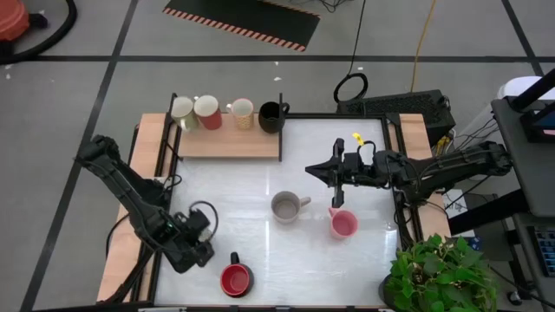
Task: Place coffee mugs
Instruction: Put the blue patterned mug on the shelf
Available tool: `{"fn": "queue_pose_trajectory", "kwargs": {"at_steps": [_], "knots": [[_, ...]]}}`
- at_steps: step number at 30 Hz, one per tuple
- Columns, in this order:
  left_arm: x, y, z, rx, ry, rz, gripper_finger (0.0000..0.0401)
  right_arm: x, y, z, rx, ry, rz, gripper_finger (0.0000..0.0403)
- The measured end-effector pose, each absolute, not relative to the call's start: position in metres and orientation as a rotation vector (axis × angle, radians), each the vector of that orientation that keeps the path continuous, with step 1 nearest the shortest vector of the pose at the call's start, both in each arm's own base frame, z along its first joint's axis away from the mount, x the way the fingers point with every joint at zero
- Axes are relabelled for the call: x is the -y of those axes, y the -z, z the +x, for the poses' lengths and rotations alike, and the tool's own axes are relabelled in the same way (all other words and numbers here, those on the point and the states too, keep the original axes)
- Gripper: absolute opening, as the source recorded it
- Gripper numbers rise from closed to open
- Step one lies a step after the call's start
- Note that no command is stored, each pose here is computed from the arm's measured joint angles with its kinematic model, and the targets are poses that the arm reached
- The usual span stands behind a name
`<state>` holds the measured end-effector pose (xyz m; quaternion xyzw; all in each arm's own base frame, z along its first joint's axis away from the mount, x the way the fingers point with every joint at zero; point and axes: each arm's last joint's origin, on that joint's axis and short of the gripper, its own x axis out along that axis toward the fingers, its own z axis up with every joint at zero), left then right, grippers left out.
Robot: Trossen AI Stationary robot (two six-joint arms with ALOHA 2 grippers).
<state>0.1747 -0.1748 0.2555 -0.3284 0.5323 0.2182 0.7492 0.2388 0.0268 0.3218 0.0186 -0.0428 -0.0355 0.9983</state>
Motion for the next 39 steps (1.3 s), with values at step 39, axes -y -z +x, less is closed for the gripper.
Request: {"fn": "queue_pose_trajectory", "kwargs": {"at_steps": [39], "knots": [[0.208,-0.217,0.188,-1.333,-0.671,-0.533,0.0282,-0.029,-0.320,0.239,0.069,0.058,0.078,0.0004]]}}
